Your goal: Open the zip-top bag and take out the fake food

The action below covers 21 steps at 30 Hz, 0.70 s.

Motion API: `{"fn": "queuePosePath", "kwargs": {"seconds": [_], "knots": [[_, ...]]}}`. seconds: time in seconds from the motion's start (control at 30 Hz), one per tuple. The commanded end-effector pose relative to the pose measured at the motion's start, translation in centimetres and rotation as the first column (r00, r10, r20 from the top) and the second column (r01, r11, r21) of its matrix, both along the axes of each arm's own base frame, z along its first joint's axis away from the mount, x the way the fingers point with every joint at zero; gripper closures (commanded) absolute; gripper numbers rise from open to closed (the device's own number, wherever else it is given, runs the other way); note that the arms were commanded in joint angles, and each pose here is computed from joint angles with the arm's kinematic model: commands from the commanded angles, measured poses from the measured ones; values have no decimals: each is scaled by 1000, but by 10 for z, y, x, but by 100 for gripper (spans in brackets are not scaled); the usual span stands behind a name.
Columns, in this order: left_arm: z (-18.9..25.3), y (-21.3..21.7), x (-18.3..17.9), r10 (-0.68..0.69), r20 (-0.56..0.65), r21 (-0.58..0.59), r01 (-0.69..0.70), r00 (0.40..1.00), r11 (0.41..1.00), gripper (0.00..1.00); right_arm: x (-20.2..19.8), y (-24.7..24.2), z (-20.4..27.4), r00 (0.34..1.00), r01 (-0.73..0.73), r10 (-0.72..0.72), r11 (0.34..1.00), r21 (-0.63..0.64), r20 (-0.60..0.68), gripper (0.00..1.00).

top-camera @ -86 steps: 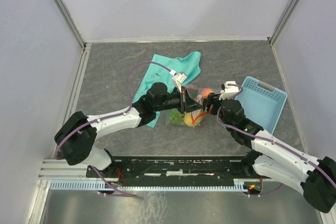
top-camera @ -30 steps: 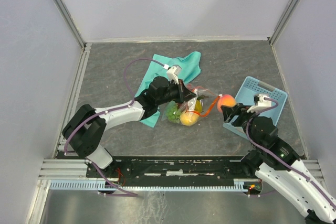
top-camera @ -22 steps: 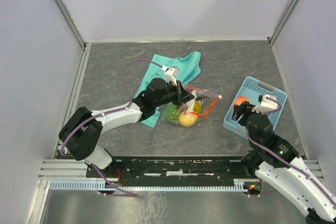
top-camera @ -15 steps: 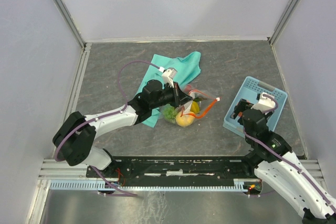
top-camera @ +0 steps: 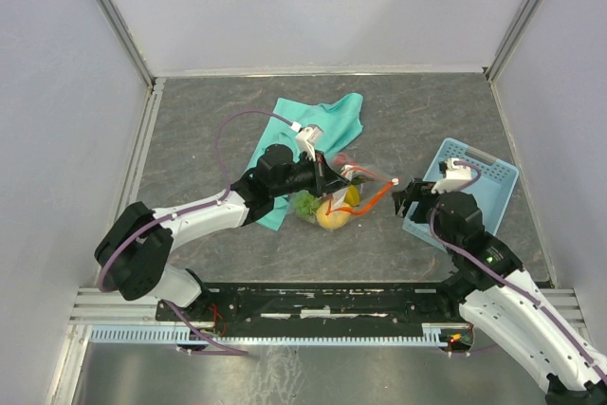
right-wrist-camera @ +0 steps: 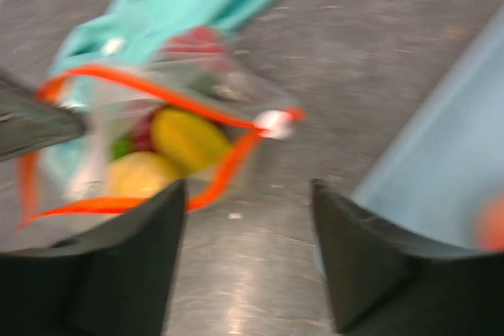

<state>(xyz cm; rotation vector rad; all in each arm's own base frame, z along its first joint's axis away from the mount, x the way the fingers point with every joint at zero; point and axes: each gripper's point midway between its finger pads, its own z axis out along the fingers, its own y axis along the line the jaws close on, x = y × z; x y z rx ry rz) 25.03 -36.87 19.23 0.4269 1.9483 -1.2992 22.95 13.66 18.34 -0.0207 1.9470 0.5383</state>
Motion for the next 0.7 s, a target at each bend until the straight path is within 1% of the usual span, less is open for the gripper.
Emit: {"fn": "queuePosePath", "kwargs": {"seconds": [0.0,0.1,0.2,0.27,0.37,0.4,0.43,0.53,0.67], "knots": [[28,-2,-6,-45,85,-61,50,995,997,97,-5,76,19,929,-369,367,923,106,40,50],[29,-1,-9,-57,81,-70,63,995,996,97,14,81,1,945,-325,327,942,82,-14,51],[25,1,-11,-55,75,-65,60,996,996,97,29,86,-7,953,-299,302,952,68,-37,50],[18,3,-13,-54,65,-54,58,996,997,97,36,89,-14,956,-284,288,957,61,-63,46],[8,5,-15,-54,48,-43,56,997,998,97,40,94,-30,957,-268,273,962,56,-95,37],[6,6,-16,-53,44,-43,55,998,998,97,39,96,-34,957,-266,271,962,60,-102,37],[4,6,-17,-53,42,-47,55,998,997,97,37,97,-40,955,-267,274,961,72,-114,38],[0,8,-19,-53,33,-46,54,998,997,97,30,107,-45,944,-298,311,947,118,-112,46],[-1,9,-20,-55,32,-46,56,998,997,97,26,110,-49,940,-305,319,944,129,-116,54]]}}
